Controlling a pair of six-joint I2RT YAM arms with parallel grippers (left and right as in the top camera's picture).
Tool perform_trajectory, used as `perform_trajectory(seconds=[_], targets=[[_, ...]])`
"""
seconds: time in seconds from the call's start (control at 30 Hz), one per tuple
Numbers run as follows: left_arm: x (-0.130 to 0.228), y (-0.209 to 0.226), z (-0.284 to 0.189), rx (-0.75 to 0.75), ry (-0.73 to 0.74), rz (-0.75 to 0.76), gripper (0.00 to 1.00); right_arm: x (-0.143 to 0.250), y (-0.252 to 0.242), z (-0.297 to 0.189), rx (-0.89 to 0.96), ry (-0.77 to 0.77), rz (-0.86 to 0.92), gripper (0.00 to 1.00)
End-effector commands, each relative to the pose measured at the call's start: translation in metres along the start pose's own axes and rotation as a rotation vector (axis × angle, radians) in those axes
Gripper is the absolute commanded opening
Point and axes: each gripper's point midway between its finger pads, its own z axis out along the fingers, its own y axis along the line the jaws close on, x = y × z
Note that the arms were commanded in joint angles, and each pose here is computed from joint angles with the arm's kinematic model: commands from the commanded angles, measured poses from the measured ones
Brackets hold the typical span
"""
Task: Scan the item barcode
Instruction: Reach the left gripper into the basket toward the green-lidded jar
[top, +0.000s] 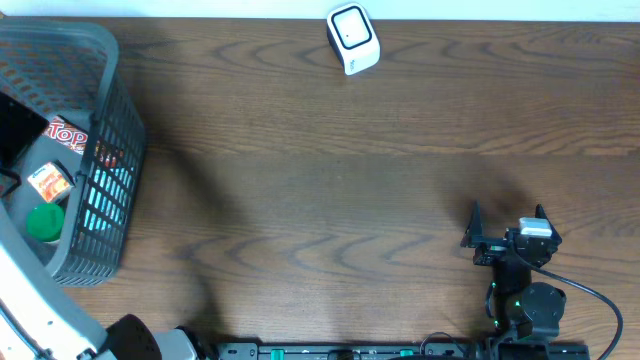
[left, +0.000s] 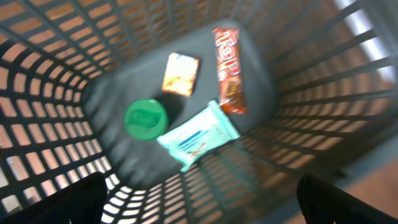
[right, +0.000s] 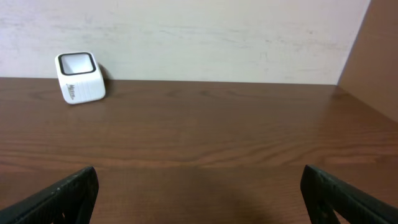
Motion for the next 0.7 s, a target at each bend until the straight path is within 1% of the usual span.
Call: perform_trajectory(seconds=[0.0, 0.1, 0.27, 0.67], targets=[[0.009, 0.021, 0.028, -0.137, 0.066, 0.04, 0.98, 0.0, 0.002, 0.0, -0.007, -0.001, -0.008, 0.99], [0.021, 0.031, 0.053, -0.191, 0.123, 0.103, 0.98, 0.0, 0.002, 0.0, -0.007, -0.001, -0.008, 0.99], [0.031, 0.047, 0.082, -0.226, 0.162, 0.085, 0.98, 0.0, 0.002, 0.0, -0.007, -0.001, -0.008, 0.99], [0.05, 0.098, 0.143, -0.295, 0.194, -0.062, 0.98, 0.0, 0.002, 0.0, -0.007, -0.001, -0.008, 0.99]])
